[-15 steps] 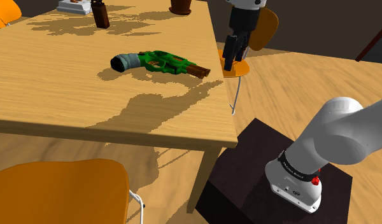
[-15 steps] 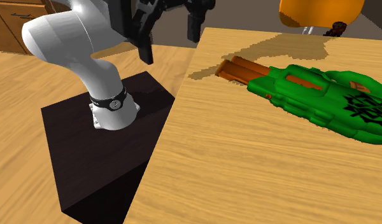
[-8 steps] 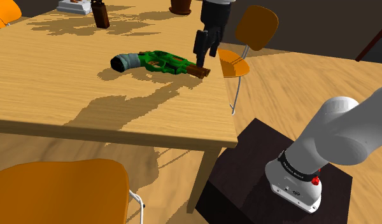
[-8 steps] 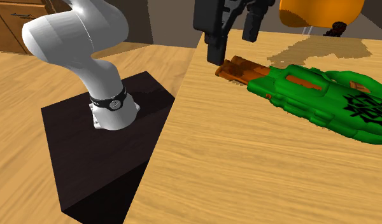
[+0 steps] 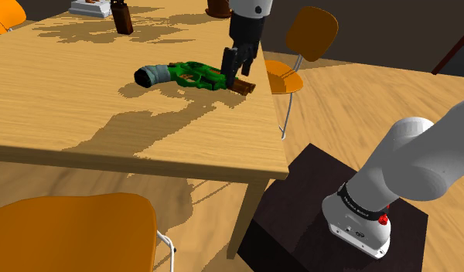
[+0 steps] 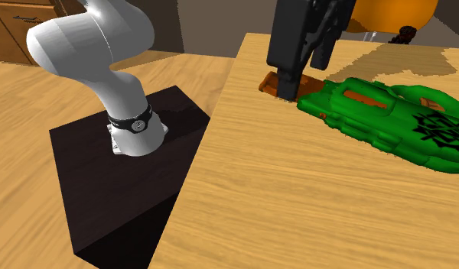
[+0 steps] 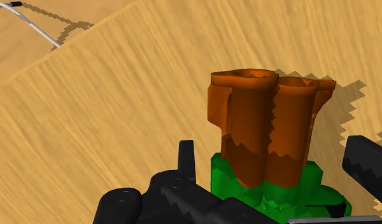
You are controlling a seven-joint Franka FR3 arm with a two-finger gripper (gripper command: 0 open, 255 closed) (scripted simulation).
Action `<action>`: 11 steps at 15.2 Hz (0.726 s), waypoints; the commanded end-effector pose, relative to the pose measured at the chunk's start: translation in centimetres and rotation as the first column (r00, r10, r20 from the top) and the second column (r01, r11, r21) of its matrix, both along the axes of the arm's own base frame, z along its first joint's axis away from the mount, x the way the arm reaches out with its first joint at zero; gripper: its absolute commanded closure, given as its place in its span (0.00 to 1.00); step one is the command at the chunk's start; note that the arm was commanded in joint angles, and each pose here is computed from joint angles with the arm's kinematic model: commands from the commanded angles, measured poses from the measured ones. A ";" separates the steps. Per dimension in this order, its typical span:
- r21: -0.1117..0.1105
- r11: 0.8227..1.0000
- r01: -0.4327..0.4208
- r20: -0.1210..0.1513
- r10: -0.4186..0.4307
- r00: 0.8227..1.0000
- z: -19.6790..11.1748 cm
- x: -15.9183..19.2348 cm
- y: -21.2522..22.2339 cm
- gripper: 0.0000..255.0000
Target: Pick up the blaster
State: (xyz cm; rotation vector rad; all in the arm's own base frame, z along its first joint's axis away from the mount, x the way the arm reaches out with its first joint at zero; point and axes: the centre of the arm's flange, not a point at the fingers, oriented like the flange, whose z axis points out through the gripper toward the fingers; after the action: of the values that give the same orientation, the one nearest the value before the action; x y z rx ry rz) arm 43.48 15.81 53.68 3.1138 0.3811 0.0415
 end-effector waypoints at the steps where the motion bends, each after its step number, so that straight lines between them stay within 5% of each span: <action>1: 0.000 1.000 0.000 0.001 0.000 1.000 -1.3 0.1 0.0 0.00; 3: 0.000 1.000 0.000 0.001 0.000 1.000 -1.3 0.1 0.0 0.00; 4: 0.000 1.000 0.000 0.001 0.000 1.000 -1.2 0.0 0.0 1.00; 11: 0.000 1.000 0.000 0.001 0.000 1.000 -1.2 0.0 0.0 1.00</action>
State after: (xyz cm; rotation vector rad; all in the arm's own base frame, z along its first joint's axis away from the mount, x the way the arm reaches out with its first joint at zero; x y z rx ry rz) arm 43.50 15.79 52.51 3.1138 0.3812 0.0443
